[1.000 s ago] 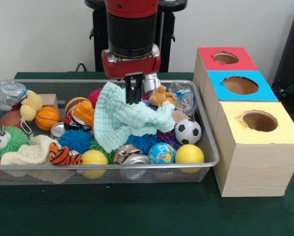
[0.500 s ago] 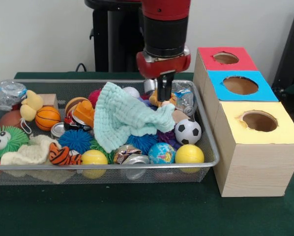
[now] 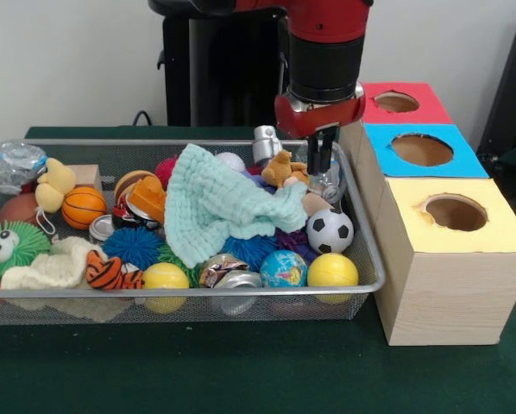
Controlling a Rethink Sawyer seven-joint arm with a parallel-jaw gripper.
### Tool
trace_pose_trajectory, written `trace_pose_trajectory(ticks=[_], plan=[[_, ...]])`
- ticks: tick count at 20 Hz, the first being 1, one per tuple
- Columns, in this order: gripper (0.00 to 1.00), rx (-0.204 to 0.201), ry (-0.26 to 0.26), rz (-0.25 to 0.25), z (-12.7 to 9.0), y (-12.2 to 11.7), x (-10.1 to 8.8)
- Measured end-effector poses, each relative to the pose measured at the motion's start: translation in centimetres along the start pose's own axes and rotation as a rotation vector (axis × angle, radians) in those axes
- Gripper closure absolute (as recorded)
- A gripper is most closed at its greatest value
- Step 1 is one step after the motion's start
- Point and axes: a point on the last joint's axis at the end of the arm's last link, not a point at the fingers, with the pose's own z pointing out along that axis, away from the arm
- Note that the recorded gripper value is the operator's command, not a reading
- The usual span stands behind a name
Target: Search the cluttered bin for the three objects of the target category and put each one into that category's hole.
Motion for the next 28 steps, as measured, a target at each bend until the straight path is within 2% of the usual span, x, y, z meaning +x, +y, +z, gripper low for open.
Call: trace_pose_trajectory(ticks=[1, 11, 17, 21, 25, 28], plan=[[0.0, -0.005, 0.011, 0.014, 0.3, -0.1, 0.3], [0.0, -0.01, 0.014, 0.026, 0.8, -0.5, 0.7], [0.0, 0.002, -0.007, 0.038, 0.7, -1.6, -0.3], [0.0, 0.026, -0.034, 0.031, 1.6, -3.0, -1.4], [0.0, 0.07, -0.097, 0.004, 3.5, -4.7, -2.5], [0.0, 0.151, -0.185, -0.023, 4.3, -7.3, -3.7]])
